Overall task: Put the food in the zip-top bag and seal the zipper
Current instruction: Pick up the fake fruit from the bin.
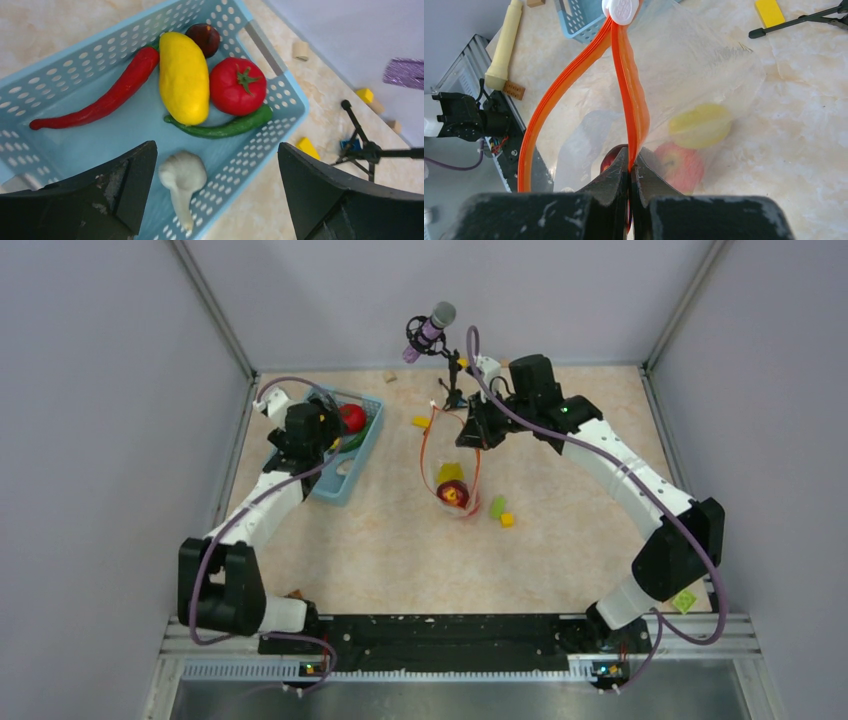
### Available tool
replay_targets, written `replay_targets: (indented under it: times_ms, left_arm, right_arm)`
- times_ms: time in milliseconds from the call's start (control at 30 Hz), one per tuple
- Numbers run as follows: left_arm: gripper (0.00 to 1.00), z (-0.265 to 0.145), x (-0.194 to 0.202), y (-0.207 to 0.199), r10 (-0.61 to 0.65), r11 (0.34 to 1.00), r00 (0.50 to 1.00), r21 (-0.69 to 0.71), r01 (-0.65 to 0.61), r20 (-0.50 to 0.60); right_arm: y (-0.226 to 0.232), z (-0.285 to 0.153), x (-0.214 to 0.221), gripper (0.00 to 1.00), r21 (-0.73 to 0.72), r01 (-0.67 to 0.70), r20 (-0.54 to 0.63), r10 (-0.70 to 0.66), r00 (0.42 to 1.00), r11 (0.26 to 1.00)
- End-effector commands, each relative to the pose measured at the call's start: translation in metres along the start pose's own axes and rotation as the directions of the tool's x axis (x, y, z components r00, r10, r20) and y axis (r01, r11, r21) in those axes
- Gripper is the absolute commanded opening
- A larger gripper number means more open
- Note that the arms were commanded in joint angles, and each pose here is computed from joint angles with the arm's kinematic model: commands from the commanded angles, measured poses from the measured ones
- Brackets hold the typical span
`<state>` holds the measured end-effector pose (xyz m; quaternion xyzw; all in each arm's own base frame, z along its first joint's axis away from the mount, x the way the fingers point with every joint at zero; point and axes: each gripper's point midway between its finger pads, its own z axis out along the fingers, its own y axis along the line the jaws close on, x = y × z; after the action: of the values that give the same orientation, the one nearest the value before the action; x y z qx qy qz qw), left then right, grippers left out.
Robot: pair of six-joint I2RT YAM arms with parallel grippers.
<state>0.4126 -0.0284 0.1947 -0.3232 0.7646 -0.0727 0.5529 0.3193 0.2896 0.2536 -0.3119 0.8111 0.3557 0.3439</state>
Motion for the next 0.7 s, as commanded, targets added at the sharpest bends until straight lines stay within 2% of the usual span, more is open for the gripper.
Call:
replay_targets:
  times_ms: [0, 67, 267, 400, 533, 667]
  left_arm:
    - [0.94, 0.036, -0.011, -0.019, -0.099, 0.992, 0.993, 0.067, 0.102, -0.060]
    - [0.94, 0.056, -0.013, -0.014, -0.080, 0.997, 0.996, 0.021, 0.081, -0.031]
    - [0.95, 0.101, 0.001, 0.005, -0.053, 0.994, 0.997, -0.101, 0.047, -0.054]
    - [0.94, 0.110, 0.011, 0.033, -0.061, 0.974, 0.998, -0.219, 0.053, -0.028]
    - [0.91, 0.119, 0.026, 0.040, -0.092, 0.975, 0.995, -0.205, 0.081, -0.043]
    - [0.87, 0.130, 0.030, 0.051, -0.108, 0.961, 0.993, -0.262, 0.093, -0.041]
  right_arm:
    - [0.010, -0.004, -0.026, 0.00, -0.014, 0.064, 0.061, -0.063, 0.996, 0.998]
    - [0.011, -0.005, -0.025, 0.00, -0.018, 0.069, 0.061, -0.068, 0.996, 0.997]
    - [0.009, -0.005, -0.025, 0.00, -0.009, 0.081, 0.062, -0.080, 0.995, 0.997]
    - [0.006, -0.004, -0.026, 0.00, 0.008, 0.080, 0.062, -0.080, 0.995, 0.997]
    - [0.004, -0.006, -0.026, 0.00, 0.019, 0.087, 0.063, -0.088, 0.994, 0.996]
    - [0.001, -0.005, -0.025, 0.00, 0.029, 0.086, 0.061, -0.088, 0.994, 0.996]
